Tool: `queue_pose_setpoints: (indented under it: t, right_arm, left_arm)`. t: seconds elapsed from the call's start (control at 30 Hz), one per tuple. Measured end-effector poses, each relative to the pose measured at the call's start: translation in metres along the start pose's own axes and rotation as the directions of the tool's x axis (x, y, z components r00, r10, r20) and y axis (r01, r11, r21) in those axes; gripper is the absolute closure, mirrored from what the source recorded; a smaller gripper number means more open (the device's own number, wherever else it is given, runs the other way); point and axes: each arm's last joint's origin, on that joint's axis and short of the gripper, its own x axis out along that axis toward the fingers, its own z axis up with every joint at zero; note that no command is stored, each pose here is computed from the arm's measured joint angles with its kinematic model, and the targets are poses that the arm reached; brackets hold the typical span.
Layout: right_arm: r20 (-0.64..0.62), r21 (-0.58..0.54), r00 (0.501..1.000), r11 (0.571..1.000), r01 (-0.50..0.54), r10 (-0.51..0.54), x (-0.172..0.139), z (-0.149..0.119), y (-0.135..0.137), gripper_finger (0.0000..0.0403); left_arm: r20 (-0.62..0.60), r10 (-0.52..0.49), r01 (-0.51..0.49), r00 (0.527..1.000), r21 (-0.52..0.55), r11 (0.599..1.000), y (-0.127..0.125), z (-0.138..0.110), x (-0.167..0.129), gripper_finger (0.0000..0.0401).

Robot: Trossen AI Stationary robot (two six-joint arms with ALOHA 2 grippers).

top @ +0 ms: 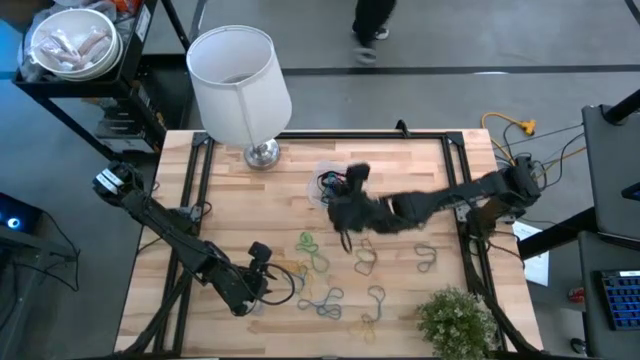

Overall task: Pick and place rubber bands into bin
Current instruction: Put the blue rubber bands into the bin

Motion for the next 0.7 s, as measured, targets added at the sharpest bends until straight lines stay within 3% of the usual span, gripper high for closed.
queue_pose_setpoints:
  t: [0.3, 0.7]
  right_arm:
    - [-0.072, 0.212, 0.988, 0.97, -0.121, 0.139, 0.06, -0.035, -0.043, 0.0394]
    - [-0.1, 0.36, 0.951, 0.901, -0.241, 0.294, 0.078, -0.062, -0.043, 0.0392]
  left_arm:
    - [0.0, 0.0, 0.0, 1.0, 0.0, 1.0, 0.0, 0.0, 0.0, 0.025]
    - [0.01, -0.001, 0.001, 1.0, 0.017, 1.0, 0.0, 0.001, 0.0, 0.025]
